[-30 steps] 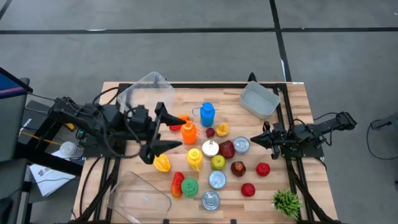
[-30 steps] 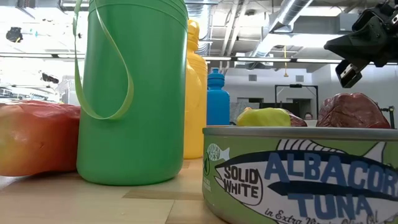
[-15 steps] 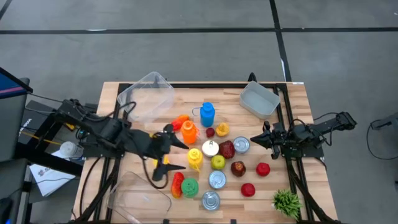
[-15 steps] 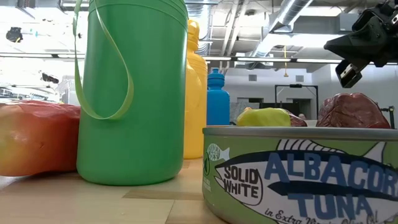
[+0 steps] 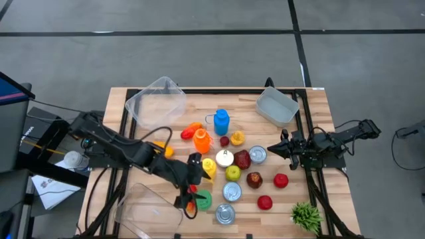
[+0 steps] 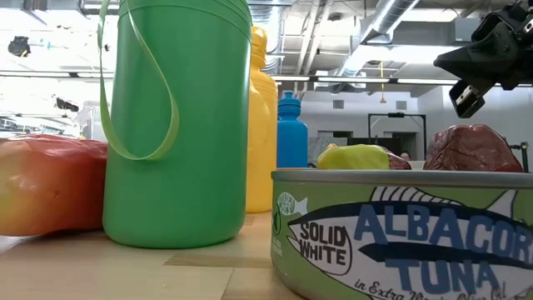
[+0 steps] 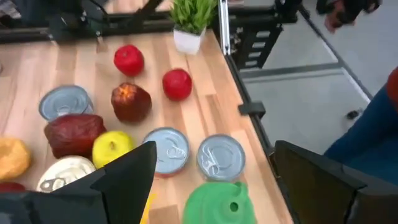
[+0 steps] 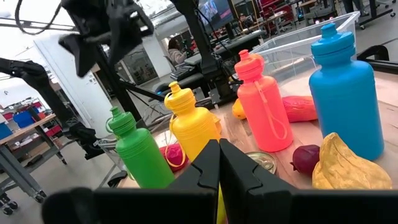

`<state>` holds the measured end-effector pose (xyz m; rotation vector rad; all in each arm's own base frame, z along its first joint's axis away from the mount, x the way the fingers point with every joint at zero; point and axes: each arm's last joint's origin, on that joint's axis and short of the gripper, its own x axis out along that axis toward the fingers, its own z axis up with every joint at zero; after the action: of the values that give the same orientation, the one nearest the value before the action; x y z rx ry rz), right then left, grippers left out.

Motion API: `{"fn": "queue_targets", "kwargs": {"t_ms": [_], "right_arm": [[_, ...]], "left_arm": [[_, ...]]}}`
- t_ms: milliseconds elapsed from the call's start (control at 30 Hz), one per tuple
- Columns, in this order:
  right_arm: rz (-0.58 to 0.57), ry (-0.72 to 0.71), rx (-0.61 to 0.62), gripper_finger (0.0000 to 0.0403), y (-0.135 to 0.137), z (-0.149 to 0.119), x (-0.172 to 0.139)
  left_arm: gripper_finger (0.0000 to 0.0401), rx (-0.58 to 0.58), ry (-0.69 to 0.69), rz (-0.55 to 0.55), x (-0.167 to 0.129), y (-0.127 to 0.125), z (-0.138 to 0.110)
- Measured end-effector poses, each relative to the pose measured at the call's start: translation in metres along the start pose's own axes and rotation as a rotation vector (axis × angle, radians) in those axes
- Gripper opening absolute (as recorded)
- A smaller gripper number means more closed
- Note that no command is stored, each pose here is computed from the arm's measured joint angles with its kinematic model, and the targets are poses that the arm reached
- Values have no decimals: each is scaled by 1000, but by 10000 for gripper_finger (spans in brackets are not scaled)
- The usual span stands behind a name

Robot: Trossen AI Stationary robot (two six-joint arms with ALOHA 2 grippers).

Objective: Pick & Place Food Item
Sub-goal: Put the green water bottle into the transparent bin

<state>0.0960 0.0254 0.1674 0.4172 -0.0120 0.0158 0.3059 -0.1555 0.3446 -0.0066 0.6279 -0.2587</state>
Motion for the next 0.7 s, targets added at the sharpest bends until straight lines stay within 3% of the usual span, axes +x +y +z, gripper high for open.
{"fn": "queue_targets", "kwargs": {"t_ms": [300,700], "right_arm": [[-1,0,0,0,0,0,0],[-1,0,0,0,0,0,0]], "left_arm": [[315,-55,-46,1,33,-19,-45],[310,-114,-83,63,44,-23,-72]]}}
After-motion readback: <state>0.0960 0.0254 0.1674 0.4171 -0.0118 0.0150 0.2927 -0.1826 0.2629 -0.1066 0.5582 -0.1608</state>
